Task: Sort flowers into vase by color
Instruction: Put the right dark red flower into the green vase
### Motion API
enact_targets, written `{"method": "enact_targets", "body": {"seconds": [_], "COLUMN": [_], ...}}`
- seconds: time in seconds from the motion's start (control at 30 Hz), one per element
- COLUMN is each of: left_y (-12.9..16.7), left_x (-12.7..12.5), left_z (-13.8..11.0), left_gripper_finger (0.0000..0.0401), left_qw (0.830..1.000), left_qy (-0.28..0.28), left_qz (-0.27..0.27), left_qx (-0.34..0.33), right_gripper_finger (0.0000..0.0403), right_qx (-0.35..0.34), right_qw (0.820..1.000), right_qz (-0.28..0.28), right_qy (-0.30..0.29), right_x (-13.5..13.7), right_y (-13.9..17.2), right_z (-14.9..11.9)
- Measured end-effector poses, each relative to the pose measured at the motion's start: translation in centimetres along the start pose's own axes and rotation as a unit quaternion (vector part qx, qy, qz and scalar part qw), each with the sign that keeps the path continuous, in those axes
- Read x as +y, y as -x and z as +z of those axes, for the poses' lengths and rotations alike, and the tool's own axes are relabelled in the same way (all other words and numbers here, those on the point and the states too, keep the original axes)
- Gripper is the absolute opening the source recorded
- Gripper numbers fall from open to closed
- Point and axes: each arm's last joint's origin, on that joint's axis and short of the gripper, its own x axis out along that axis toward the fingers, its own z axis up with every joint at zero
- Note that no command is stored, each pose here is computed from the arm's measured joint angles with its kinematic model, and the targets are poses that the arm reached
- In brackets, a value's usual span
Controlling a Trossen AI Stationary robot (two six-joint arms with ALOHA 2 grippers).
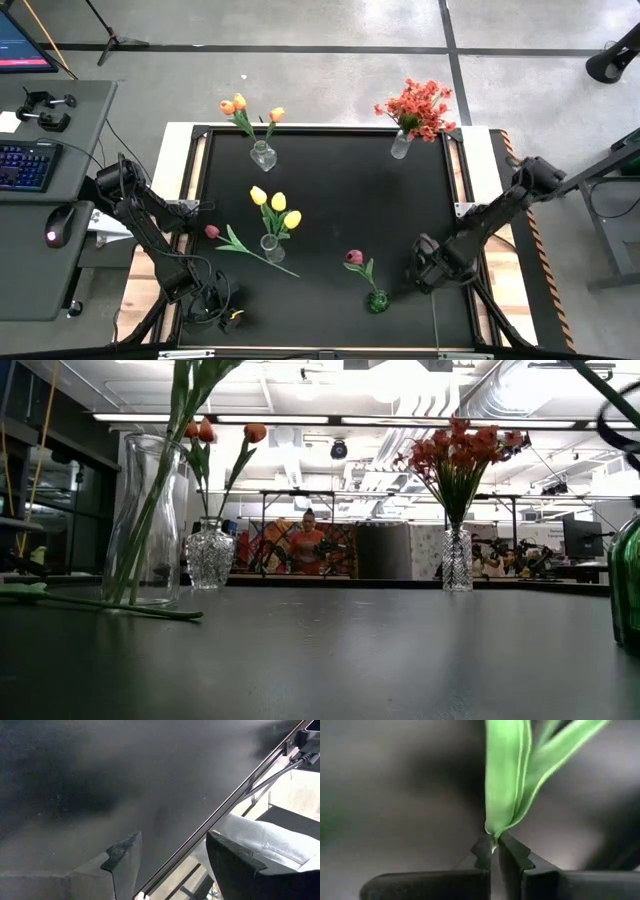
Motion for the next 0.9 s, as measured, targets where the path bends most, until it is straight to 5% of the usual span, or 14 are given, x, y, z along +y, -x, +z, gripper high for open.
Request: {"method": "enact_targets", "body": {"seconds": [0.17,0.3,0.37,0.57,0.67,0.9], "left_y": [0.0,0.0,0.0,0.0,0.0,0.0], "left_x": [0.0,0.0,0.0,-0.1,-0.1,-0.2], "left_z": [0.0,0.0,0.0,0.0,0.0,0.0], "left_gripper_finger": [0.0209,0.0209,0.0209,0.0209,0.0209,0.0209], "left_qw": [1.000,1.000,1.000,1.000,1.000,0.999], "left_qy": [0.011,0.012,0.012,0.015,0.026,0.035], "left_qz": [-0.001,0.000,0.000,-0.007,-0.009,-0.012], "left_qx": [0.000,0.000,0.000,-0.010,-0.009,-0.007], "right_gripper_finger": [0.0001,0.0001,0.0000,0.0000,0.0000,0.0000], "right_qx": [-0.045,-0.156,-0.238,-0.437,-0.453,-0.423], "right_qw": [0.994,0.969,0.937,0.795,0.763,0.728], "right_qz": [0.097,0.188,0.250,0.375,0.394,0.412], "right_qy": [0.005,0.029,0.055,0.190,0.240,0.348], "right_x": [0.2,-0.1,-0.2,-0.1,-0.4,-1.0], "right_y": [3.2,7.9,10.4,17.1,19.5,22.0], "right_z": [0.6,0.6,0.6,-0.7,-1.3,-2.8]}}
